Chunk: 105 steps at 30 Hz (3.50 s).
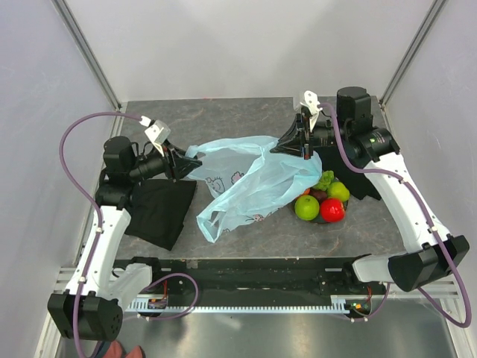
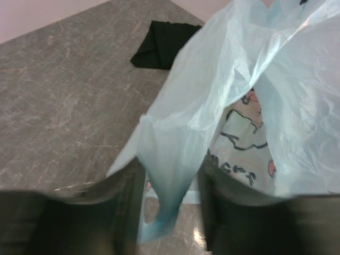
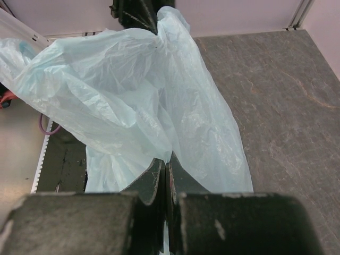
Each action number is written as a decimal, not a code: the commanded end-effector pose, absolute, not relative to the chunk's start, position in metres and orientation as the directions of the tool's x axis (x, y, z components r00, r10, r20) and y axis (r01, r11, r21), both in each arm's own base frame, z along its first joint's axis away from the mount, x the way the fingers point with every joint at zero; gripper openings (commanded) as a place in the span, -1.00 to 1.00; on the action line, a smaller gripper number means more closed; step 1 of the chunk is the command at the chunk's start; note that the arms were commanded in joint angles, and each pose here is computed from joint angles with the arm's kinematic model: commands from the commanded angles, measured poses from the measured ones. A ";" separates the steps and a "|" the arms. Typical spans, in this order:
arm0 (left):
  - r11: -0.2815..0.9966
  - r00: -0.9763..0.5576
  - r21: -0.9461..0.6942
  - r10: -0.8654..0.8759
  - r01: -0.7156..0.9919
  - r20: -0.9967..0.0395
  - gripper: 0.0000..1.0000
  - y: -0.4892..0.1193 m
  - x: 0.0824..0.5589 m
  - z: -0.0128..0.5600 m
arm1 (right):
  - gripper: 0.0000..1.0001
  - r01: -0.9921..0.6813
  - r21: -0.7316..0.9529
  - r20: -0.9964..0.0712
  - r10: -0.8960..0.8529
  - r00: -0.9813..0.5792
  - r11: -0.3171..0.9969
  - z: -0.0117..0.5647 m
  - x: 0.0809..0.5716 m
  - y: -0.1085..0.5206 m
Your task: Place the fruits into the plastic bag
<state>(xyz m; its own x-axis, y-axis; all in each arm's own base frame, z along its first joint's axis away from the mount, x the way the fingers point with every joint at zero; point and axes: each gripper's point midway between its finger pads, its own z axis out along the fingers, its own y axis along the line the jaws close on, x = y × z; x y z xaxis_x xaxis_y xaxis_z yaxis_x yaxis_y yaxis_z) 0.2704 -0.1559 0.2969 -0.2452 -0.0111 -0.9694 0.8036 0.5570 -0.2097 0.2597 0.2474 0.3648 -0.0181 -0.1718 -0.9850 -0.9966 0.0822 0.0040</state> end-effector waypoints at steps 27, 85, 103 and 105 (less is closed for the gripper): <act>0.806 -0.327 -0.385 -0.252 0.449 -0.911 -0.97 -0.112 0.330 0.341 | 0.74 -0.649 0.068 -0.969 -0.106 -0.225 0.758 0.366 0.357 0.187; 0.839 -0.417 -0.421 -0.265 0.345 -0.870 -0.97 -0.102 0.379 0.304 | 0.29 0.223 0.022 -0.681 0.178 -0.711 0.975 0.108 0.324 0.083; 0.827 -0.423 -0.426 -0.260 0.367 -0.868 -0.97 -0.106 0.377 0.305 | -0.95 0.246 0.024 -0.718 0.188 -0.671 0.969 0.126 0.323 0.075; 0.826 -0.423 -0.426 -0.259 0.368 -0.868 -0.97 -0.106 0.378 0.304 | -1.00 0.247 0.016 -0.719 0.183 -0.670 0.969 0.130 0.321 0.073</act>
